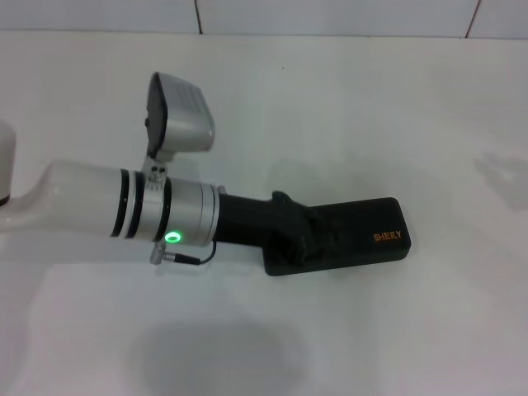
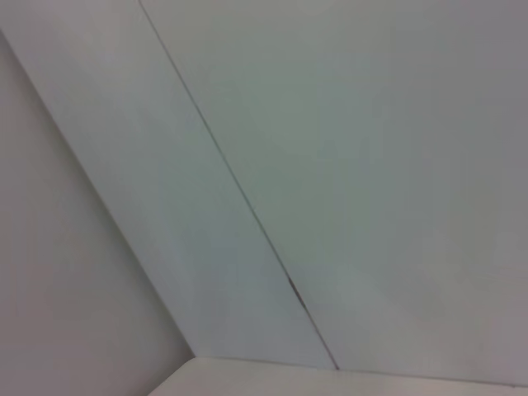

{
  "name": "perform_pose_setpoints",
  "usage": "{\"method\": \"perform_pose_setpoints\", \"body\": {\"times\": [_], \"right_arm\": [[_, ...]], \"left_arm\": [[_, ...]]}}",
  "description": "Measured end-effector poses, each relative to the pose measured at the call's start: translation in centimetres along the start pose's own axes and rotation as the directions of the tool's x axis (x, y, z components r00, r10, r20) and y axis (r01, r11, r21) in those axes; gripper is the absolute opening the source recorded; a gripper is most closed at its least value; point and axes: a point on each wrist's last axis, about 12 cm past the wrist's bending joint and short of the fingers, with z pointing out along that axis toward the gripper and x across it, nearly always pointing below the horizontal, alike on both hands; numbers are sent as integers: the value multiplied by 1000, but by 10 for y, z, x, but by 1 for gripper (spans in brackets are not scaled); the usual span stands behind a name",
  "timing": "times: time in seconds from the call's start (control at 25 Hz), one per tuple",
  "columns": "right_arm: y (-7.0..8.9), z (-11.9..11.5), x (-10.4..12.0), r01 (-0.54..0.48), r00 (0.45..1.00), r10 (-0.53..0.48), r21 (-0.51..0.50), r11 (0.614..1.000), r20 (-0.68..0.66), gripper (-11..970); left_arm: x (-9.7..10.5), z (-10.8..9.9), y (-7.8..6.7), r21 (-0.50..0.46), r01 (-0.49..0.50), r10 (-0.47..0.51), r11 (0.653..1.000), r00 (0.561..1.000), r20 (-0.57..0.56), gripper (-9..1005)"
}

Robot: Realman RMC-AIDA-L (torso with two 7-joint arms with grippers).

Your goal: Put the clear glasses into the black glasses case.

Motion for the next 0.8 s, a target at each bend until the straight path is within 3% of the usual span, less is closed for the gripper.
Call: {"method": "perform_pose_setpoints", "body": {"times": [0.16,0.36,0.52,0.76,0.8], "right_arm": [[1,0,2,-2,1000,2,-5,1000,-9,199],[2,-1,6,2,999,-3,-18,1000,-48,200],[8,7,14,51,994,-61,-118,992,-85,200],[27,50,35,156,969,-214,-370,916,-121,201],[30,57,38,161,966,-227,-403,901,-123,241]], "left_arm": [[2,2,-10,83,-82,83,993,996,-16,177],[-15,-6,-27,217,-177,153,960,981,123,176],[-30,-34,-37,242,-218,144,945,946,289,176],[-46,-94,-46,249,-245,131,937,907,399,214],[-47,-102,-48,255,-260,138,931,900,415,233]]}}
